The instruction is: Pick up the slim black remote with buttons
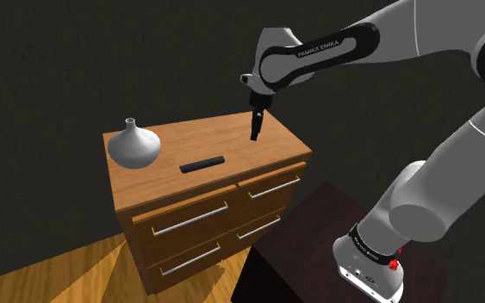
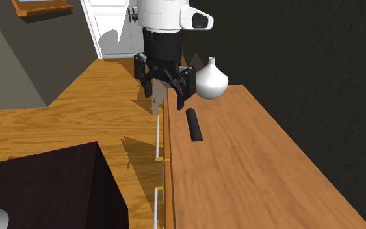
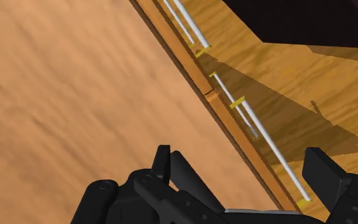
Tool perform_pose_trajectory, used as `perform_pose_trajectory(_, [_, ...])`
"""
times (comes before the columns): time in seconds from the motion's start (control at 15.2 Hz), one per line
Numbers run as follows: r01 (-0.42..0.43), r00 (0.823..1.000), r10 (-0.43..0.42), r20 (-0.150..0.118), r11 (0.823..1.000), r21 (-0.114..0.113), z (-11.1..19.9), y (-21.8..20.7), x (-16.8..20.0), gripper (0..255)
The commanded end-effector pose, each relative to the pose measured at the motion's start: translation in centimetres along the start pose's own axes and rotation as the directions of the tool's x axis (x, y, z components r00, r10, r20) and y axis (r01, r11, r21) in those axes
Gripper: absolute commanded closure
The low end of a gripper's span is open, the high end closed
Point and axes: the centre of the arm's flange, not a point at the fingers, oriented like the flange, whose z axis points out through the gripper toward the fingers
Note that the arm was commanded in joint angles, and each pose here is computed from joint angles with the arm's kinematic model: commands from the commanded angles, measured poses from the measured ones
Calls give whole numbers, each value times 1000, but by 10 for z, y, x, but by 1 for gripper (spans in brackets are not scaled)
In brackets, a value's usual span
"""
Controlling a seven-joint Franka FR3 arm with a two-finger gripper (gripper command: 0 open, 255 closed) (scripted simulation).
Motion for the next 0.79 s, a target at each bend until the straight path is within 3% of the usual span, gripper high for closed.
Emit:
perform_pose_trajectory(0.0, [64, 998, -64, 4, 998, 1, 18, 12, 19, 0])
perform_pose_trajectory(0.33, [217, 976, -217, 15, 976, 5, 62, 24, 69, 0])
perform_pose_trajectory(0.73, [393, 919, -394, 27, 919, 12, 115, 28, 129, 0])
